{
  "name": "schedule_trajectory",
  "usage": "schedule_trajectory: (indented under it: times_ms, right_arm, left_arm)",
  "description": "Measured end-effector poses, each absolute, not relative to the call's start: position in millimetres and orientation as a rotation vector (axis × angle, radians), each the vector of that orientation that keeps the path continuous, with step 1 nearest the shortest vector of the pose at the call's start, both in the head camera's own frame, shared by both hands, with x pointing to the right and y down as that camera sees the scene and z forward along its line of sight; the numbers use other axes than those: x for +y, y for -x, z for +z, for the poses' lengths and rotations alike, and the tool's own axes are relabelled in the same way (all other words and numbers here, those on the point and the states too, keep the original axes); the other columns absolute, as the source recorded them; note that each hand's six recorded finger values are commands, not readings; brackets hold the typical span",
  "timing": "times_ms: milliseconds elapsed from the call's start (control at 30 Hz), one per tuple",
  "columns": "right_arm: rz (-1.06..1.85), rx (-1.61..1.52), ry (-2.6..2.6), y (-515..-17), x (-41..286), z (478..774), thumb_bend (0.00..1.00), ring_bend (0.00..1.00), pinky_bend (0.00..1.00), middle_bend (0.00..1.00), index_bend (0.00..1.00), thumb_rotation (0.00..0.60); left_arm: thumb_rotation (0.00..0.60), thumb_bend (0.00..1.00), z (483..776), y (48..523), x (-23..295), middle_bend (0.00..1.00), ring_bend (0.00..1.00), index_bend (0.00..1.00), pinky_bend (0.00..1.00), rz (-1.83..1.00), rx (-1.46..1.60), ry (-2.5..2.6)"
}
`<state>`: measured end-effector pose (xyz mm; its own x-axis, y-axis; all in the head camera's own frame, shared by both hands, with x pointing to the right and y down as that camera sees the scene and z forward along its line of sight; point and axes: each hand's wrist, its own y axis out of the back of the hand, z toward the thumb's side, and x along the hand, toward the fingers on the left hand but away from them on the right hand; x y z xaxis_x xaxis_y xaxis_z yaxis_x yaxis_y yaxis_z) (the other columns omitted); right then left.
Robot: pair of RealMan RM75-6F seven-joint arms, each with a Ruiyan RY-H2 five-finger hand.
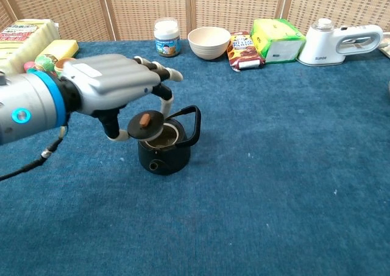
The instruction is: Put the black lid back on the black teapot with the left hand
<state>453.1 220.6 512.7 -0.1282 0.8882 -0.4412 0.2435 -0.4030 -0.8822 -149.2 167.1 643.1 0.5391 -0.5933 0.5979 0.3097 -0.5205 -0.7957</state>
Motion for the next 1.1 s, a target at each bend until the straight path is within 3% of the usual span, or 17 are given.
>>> schedule_trajectory:
  times_ms: [1100]
  right_arm:
    - [1.568,-1.278,1.612,-456,220,510,0.08,0.0,0.0,0.02,0.16,0.6]
  left_arm:
    - [0.6,0.24,663,128,163,0.0,0.0,0.4,0.05,-1.212,0.238,1.776]
